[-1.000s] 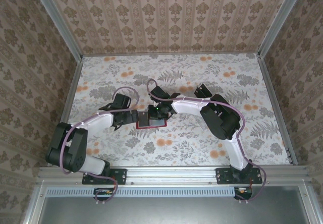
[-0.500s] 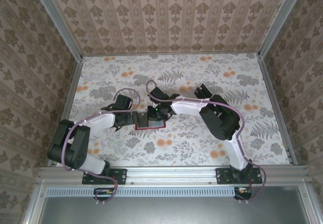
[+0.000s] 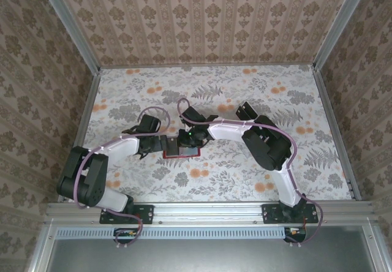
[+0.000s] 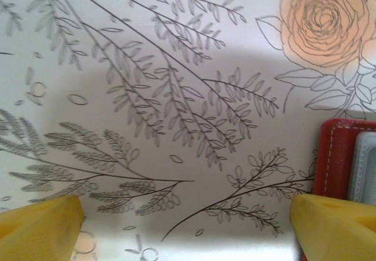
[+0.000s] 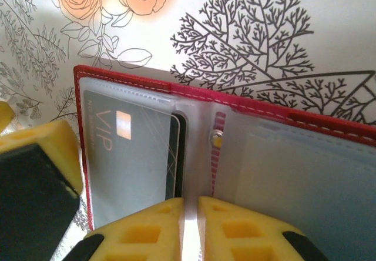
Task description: Put the credit cards into the card holder
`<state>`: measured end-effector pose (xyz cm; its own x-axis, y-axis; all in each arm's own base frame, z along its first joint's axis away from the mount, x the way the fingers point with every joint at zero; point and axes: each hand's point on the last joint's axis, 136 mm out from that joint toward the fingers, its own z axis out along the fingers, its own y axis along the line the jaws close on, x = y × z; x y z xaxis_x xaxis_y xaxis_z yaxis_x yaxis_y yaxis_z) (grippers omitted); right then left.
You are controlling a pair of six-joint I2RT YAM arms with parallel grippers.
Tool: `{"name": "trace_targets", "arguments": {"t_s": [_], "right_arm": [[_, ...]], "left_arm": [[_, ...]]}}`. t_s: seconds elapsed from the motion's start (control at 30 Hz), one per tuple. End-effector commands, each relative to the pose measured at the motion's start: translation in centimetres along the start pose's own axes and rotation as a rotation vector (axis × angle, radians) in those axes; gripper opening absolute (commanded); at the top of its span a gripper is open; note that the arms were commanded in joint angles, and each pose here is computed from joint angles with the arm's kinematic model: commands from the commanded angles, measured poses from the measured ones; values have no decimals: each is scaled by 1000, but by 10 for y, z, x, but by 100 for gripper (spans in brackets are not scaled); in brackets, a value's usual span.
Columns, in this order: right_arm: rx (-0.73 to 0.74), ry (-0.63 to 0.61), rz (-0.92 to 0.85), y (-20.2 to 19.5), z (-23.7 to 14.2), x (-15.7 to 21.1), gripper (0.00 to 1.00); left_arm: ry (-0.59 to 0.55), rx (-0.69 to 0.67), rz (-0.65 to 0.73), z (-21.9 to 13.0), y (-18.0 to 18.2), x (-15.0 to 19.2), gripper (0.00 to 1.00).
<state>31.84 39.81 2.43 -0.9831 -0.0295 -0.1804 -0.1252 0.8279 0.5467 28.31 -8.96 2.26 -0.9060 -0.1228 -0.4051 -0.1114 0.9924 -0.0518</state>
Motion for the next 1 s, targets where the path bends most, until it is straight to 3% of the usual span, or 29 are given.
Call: {"name": "trace_targets", "arguments": {"t_s": [0.0, 0.3, 0.53, 0.97], "right_arm": [[-34, -21, -3, 9, -22, -3, 22], [30, -87, -88, 4, -68, -19, 48], [135, -47, -162, -13, -62, -21, 49], [205, 25, -163, -40, -27, -17, 49]], "left_arm": [[-29, -4, -49, -21, 10, -10, 100], [-103, 69, -78, -51, 7, -28, 100], [-81, 182, -78, -47, -13, -18, 100], [-47, 209, 1, -40, -42, 7, 100]]}}
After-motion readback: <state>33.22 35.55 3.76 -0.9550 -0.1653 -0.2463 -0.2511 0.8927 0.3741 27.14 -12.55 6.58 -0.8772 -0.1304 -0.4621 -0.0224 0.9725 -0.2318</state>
